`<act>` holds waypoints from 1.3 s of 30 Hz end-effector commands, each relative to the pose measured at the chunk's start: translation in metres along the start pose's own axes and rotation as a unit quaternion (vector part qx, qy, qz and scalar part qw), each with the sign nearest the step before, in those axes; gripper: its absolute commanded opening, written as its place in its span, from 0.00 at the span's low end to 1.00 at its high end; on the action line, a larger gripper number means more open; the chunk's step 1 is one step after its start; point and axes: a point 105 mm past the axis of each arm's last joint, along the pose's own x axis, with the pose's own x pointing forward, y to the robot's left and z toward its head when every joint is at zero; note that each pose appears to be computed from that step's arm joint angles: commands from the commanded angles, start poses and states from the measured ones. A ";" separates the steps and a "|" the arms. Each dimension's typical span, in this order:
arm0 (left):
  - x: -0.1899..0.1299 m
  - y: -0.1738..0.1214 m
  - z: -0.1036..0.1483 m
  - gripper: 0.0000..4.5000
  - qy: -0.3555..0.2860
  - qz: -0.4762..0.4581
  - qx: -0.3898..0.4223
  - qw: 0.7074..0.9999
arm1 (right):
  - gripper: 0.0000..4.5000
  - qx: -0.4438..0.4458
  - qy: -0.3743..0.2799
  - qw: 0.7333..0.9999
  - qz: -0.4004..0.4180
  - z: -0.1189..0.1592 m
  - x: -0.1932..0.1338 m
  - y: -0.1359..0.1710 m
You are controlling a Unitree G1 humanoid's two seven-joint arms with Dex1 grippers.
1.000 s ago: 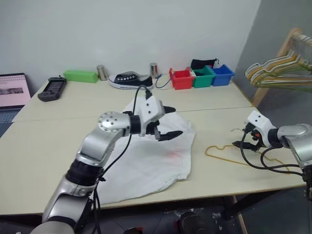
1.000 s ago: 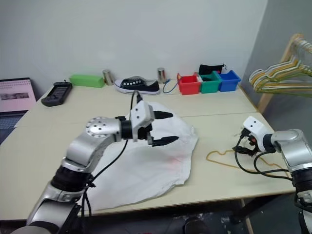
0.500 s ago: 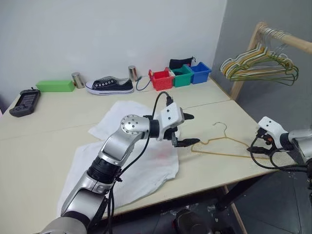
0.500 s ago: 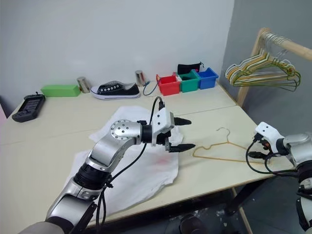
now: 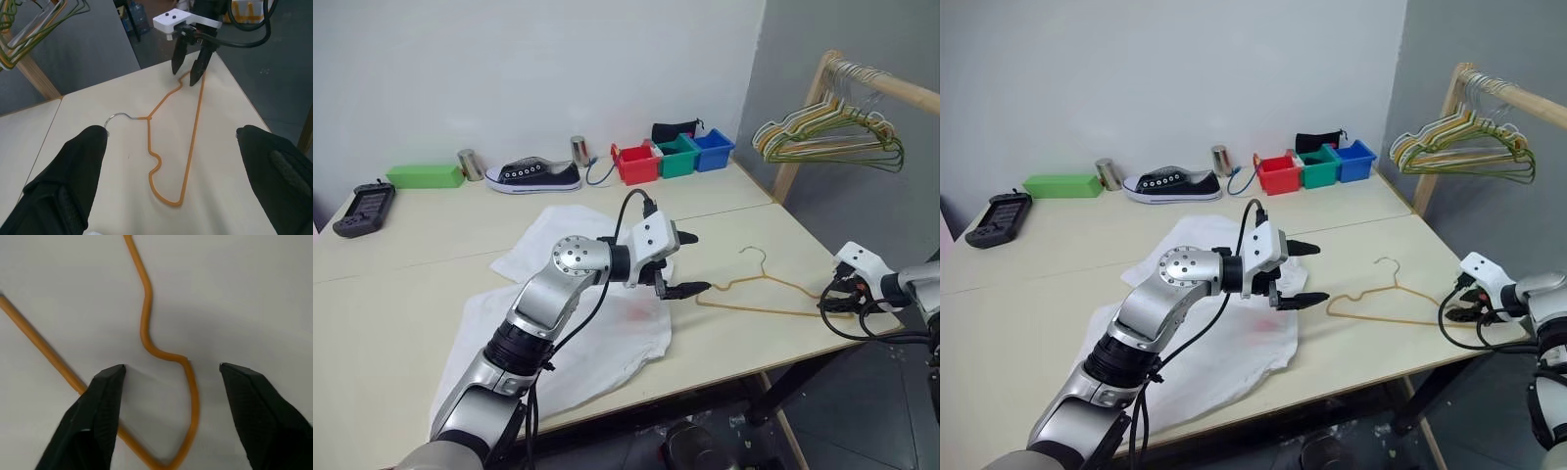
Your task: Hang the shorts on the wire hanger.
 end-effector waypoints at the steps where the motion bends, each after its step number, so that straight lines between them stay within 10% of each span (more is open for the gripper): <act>1: -0.003 0.009 0.016 1.00 -0.015 0.015 0.025 0.999 | 0.45 -0.020 0.019 0.999 0.025 -0.002 0.009 0.008; 10: -0.008 0.014 0.012 1.00 -0.009 0.032 0.025 0.999 | 0.01 -0.005 0.019 1.000 0.013 -0.006 0.013 0.007; 21: -0.039 0.047 0.006 1.00 0.008 0.111 0.023 0.993 | 0.01 -0.128 -0.075 0.983 -0.107 0.050 -0.009 -0.012; 27: -0.094 0.094 0.011 1.00 0.021 0.180 0.009 0.983 | 0.01 -0.400 -0.128 0.881 -0.219 0.126 -0.031 0.008; 35: -0.124 0.107 0.020 1.00 0.026 0.114 -0.081 0.990 | 0.01 -0.685 -0.199 0.614 -0.338 0.218 -0.048 0.056; 39: -0.126 0.090 0.005 1.00 0.066 0.046 -0.128 0.989 | 0.01 -0.723 -0.245 0.538 -0.358 0.247 -0.055 0.076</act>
